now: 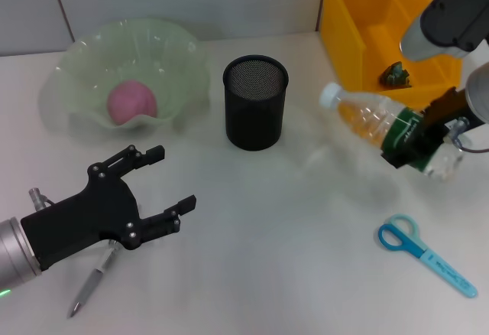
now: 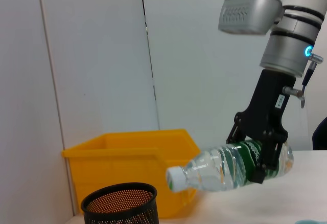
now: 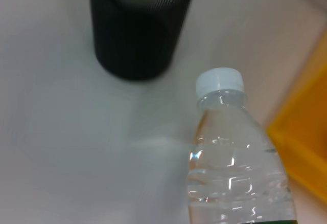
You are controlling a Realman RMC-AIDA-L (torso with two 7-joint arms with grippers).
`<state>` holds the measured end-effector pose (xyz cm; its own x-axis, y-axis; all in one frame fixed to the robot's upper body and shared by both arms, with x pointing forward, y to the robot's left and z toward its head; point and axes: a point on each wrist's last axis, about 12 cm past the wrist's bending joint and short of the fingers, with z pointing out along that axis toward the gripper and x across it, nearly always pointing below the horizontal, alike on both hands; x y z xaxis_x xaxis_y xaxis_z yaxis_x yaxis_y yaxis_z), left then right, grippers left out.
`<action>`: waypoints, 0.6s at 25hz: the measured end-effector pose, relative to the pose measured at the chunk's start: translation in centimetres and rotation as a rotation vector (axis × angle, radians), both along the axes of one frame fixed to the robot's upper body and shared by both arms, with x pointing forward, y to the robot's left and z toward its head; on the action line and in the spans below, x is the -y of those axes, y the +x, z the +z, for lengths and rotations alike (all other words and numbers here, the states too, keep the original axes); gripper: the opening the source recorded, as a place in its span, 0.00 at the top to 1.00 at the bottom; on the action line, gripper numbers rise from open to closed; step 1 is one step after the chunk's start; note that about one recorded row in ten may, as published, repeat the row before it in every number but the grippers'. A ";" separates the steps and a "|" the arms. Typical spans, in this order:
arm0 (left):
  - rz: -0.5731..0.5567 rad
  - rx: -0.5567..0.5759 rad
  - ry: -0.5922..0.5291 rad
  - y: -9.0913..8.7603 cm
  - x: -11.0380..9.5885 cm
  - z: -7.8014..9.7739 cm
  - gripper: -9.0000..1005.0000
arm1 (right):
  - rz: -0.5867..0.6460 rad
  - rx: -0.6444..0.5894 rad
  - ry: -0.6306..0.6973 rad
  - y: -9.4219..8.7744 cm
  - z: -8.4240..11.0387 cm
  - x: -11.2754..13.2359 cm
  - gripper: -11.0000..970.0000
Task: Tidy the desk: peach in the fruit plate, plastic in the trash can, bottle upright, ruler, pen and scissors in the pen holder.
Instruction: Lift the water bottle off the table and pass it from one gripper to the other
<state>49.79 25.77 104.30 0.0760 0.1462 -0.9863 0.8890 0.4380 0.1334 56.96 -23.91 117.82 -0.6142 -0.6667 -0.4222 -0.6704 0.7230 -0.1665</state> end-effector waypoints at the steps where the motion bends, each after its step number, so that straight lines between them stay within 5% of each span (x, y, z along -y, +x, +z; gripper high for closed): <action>1: 0.000 0.000 0.000 0.0 0.0 0.0 0.22 | 0.003 0.016 0.017 -0.1 0.3 -0.1 0.20; 15: 0.042 0.009 -0.017 0.0 -0.7 0.2 0.22 | 0.061 0.170 0.177 -2.5 2.2 -0.1 0.20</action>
